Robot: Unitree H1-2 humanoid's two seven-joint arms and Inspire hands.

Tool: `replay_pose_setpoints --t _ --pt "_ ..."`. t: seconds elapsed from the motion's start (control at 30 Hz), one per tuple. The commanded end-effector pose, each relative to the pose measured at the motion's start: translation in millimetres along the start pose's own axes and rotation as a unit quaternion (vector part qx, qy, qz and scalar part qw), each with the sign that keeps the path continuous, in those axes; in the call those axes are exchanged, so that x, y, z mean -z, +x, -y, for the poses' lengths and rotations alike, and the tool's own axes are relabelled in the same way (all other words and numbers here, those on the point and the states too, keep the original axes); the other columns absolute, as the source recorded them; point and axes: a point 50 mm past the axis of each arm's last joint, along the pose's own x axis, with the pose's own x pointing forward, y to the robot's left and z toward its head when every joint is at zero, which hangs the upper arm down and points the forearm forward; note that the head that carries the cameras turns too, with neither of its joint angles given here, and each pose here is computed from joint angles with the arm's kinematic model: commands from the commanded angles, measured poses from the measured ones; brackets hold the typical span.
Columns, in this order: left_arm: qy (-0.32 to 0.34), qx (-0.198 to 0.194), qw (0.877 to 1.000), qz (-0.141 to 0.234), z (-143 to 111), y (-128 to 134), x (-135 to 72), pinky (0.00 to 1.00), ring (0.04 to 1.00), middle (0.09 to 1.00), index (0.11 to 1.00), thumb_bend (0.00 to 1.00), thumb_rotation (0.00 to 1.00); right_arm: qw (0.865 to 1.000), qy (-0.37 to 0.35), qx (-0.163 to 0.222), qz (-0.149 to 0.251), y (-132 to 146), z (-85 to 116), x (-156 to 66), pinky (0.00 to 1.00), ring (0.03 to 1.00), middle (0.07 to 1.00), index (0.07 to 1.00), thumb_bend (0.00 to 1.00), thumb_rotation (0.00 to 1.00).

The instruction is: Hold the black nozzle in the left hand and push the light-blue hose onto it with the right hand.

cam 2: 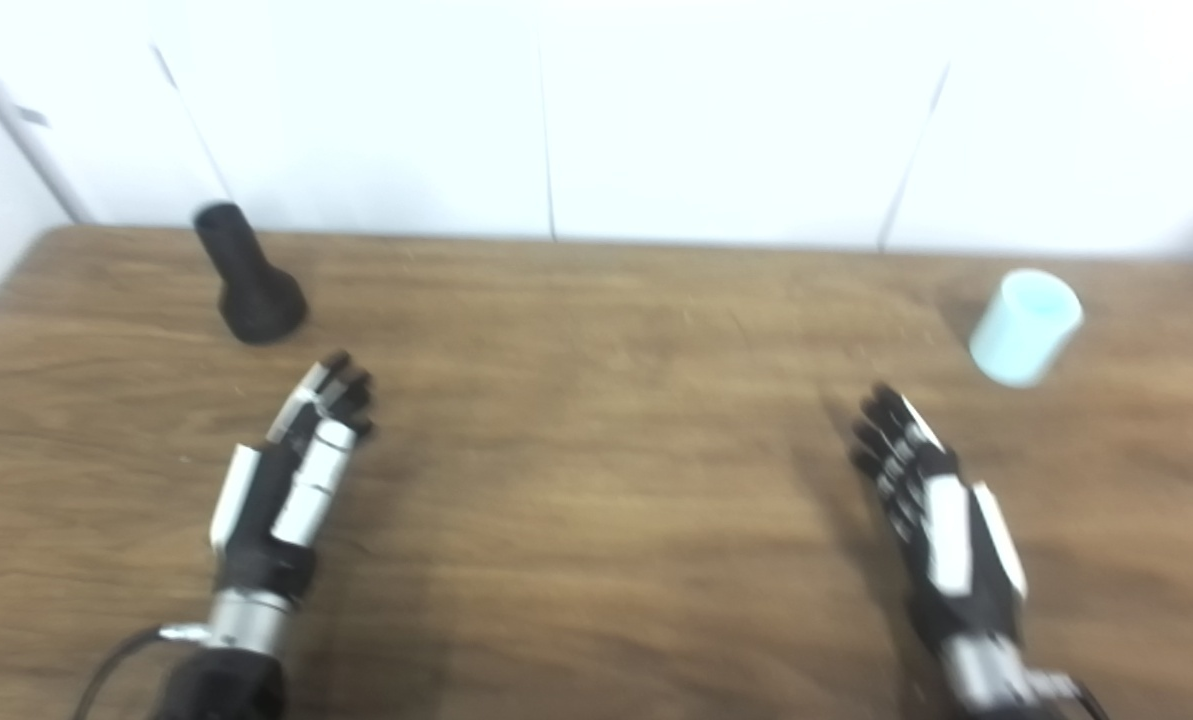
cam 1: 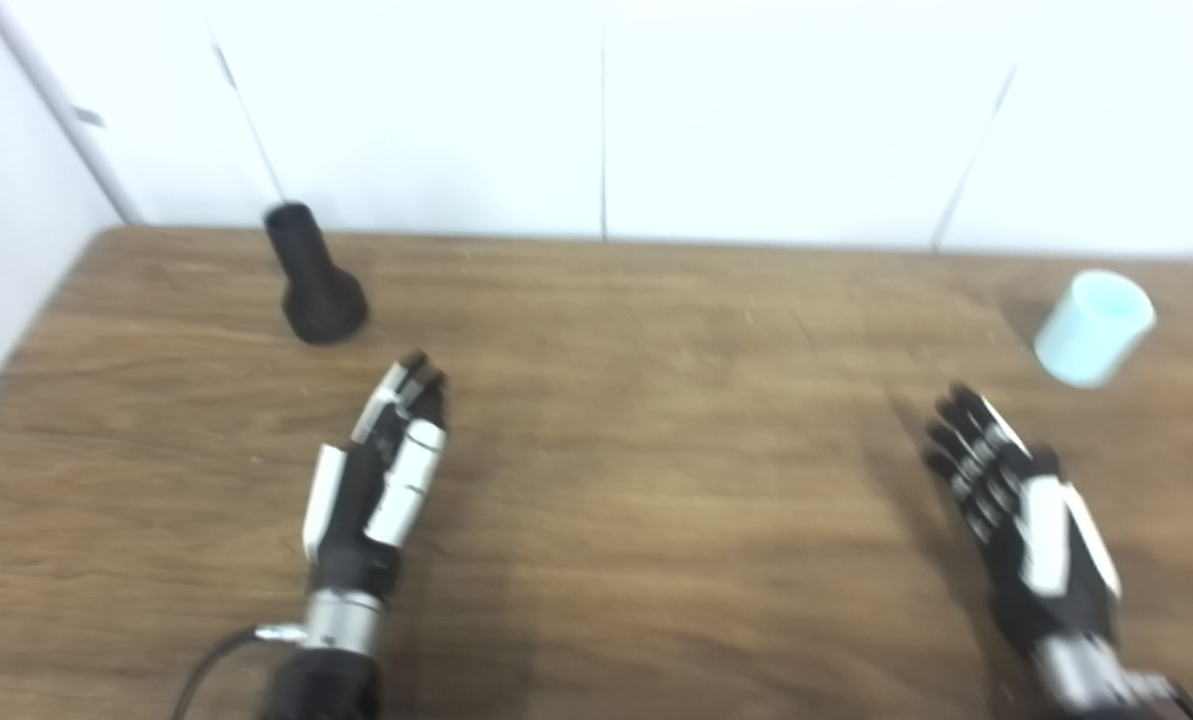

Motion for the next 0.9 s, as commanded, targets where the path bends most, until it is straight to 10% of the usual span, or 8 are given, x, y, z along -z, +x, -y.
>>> replay_pose_setpoints --t 0.0,0.53,0.87 --pt "-0.005 -0.012 1.0 -0.013 3 -27 12 0.86 0.899 0.889 0.882 0.32 0.72 1.0 -0.004 0.004 0.021 1 12 -2 0.91 0.924 0.926 0.923 0.54 1.0" --pt "-0.007 -0.012 1.0 0.003 16 -22 11 0.88 0.894 0.888 0.875 0.34 0.73 1.0 0.0 0.002 0.006 5 32 14 0.9 0.928 0.924 0.917 0.56 1.0" --pt "0.082 -0.102 0.991 0.028 -9 -8 -31 0.73 0.789 0.796 0.849 0.65 0.18 1.0 0.0 -0.009 -0.003 7 35 21 0.91 0.942 0.936 0.932 0.56 1.0"
